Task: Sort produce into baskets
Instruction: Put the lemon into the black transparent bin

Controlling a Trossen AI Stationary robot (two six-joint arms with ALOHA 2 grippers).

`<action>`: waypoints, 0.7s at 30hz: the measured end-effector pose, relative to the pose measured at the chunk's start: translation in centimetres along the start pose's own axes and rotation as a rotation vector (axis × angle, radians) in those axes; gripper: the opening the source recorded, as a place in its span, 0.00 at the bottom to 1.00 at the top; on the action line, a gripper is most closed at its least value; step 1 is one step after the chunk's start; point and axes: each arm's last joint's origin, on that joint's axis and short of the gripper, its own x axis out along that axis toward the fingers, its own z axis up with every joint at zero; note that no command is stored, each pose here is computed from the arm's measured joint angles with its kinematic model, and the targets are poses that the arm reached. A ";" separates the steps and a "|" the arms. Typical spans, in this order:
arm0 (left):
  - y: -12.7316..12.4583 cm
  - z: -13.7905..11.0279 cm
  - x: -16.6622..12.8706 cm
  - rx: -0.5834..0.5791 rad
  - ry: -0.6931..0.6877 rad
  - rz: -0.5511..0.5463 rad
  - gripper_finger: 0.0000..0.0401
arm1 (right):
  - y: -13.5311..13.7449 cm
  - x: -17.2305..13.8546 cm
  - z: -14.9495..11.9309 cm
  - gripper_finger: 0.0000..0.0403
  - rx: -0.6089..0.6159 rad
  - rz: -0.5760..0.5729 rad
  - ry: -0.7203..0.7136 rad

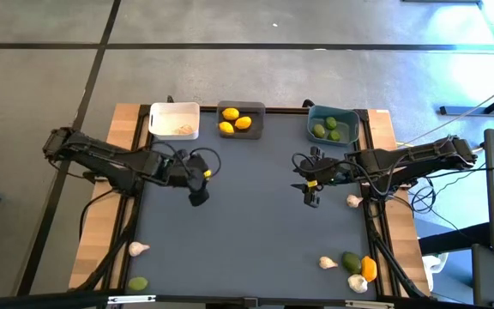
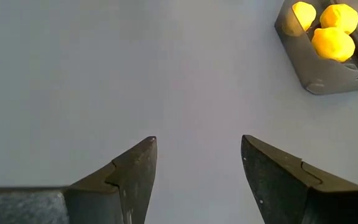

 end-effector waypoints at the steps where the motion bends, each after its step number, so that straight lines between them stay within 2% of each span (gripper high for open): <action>1: 0.2 0.4 0.2 -0.007 -0.021 0.005 0.47 | 0.0 0.0 0.0 0.58 0.000 0.000 0.000; 12: 3.3 4.4 2.6 -0.092 -0.188 0.073 0.47 | 0.0 0.0 0.0 0.58 0.002 -0.001 0.000; 21: 6.2 6.8 6.3 -0.153 -0.244 0.166 0.47 | 0.0 0.0 0.0 0.58 0.003 -0.001 -0.003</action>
